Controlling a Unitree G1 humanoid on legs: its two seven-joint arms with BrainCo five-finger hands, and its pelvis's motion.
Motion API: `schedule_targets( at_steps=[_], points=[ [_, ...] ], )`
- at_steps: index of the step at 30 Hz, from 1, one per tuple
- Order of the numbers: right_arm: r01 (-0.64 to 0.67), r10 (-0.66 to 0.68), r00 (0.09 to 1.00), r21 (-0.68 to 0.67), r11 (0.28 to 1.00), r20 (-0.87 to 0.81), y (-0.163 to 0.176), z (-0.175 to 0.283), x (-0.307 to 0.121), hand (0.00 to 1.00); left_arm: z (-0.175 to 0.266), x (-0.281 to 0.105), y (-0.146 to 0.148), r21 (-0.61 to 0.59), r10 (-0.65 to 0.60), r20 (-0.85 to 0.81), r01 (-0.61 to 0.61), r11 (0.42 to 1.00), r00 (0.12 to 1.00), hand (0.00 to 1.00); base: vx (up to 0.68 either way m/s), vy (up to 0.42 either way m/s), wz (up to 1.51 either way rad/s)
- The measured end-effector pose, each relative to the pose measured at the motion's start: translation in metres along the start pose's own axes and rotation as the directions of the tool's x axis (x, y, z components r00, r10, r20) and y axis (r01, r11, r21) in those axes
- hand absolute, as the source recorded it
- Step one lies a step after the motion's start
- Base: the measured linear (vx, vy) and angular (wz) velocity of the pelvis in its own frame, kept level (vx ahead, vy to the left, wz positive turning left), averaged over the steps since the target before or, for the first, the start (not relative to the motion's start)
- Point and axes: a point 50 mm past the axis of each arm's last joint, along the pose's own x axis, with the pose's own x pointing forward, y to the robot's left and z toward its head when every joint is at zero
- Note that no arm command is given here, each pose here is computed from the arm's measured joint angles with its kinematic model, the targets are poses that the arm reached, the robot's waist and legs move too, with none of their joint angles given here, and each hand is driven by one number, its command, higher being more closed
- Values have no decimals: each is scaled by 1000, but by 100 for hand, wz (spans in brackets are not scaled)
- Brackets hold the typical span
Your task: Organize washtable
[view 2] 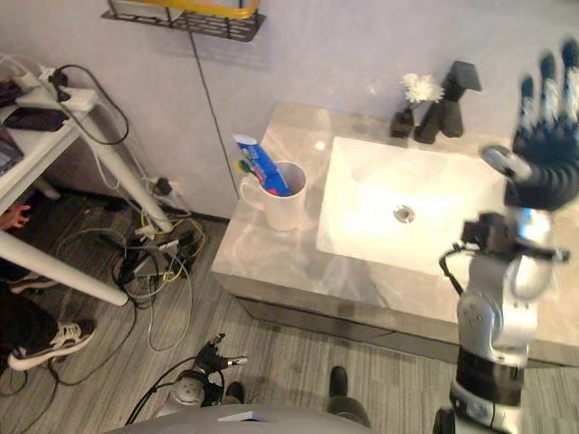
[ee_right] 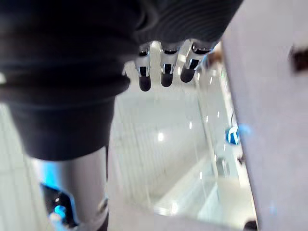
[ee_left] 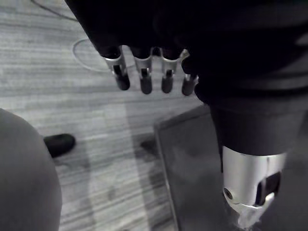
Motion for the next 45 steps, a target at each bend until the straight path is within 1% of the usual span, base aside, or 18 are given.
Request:
schedule_targets(
  at_steps=[4, 9, 10, 12, 16, 17, 21, 25, 27, 28, 30, 31, 33, 35, 41, 43, 44, 45],
  points=[
    [259, -265, 961, -76, 963, -81, -38, -2, -48, 0, -8, -1, -1, 5, 1, -32, 0, 1000, 999, 0, -9, 4, -28],
    [505, -540, 825, -212, 837, -165, -57, -10, -103, 0, -14, -1, 1, -6, 34, -63, -35, 999, 997, 0, -31, 8, -35],
    [525, -567, 805, -235, 818, -174, -60, -11, -110, 0, -14, -2, 0, -7, 36, -64, -36, 999, 997, 0, -27, 18, -35],
    [542, -651, 734, -409, 734, -196, -73, -17, -129, 0, -15, -2, -3, -10, 43, -73, -44, 999, 996, 0, -29, 22, -34],
    [525, -760, 576, -576, 626, -301, -88, -37, -172, 0, -14, -2, -8, -22, 57, -77, -59, 998, 995, 0, -10, 6, -21],
    [515, -763, 558, -586, 626, -325, -87, -41, -177, 0, -14, -2, -9, -22, 58, -81, -60, 998, 995, 0, -26, 4, -30],
    [397, -770, 363, -661, 637, -524, -80, -78, -230, 0, -14, 0, -13, -21, 49, -95, -51, 999, 994, 0, -25, -4, -27],
    [252, -763, 176, -721, 646, -622, -82, -94, -277, 0, -14, 0, -14, -31, 52, -103, -55, 998, 993, 0, -4, -1, -11],
    [144, -756, 36, -745, 651, -654, -84, -101, -309, 0, -14, 0, -14, -34, 50, -100, -53, 998, 994, 0, 0, 0, 0],
    [124, -754, 2, -748, 652, -657, -85, -102, -316, 0, -14, 0, -14, -31, 48, -99, -52, 998, 994, 0, 0, 0, 0],
    [81, -752, -175, -770, 632, -636, -90, -101, -353, 0, -14, 1, -14, -35, 45, -100, -49, 998, 994, 0, 23, 0, 8],
    [102, -748, -229, -779, 618, -623, -92, -98, -362, 0, -14, 1, -14, -37, 43, -101, -47, 998, 994, 0, 30, 0, 20],
    [176, -711, -429, -824, 539, -557, -95, -83, -398, 0, -15, 2, -14, -49, 31, -110, -36, 998, 994, 0, 35, -3, 34],
    [221, -672, -518, -841, 493, -530, -91, -74, -414, 0, -16, 2, -12, -74, 12, -121, -21, 997, 993, 0, 33, -10, 36],
    [319, -628, -516, -811, 490, -583, -90, -82, -409, 0, -36, -1, -4, -336, 7, -223, -83, 938, 975, 0, 15, 0, 23],
    [346, -615, -506, -795, 498, -605, -89, -87, -405, 0, -50, -6, -3, -536, -3, -293, -162, 828, 956, 0, 1, -1, 23],
    [353, -610, -506, -792, 498, -610, -88, -89, -405, 0, -54, -7, -2, -579, -4, -309, -185, 794, 951, 0, -1, -7, 22],
    [359, -604, -513, -791, 494, -610, -86, -90, -405, 0, -58, -8, 0, -649, 0, -326, -224, 727, 945, 0, 1, -10, 26]
  ],
)
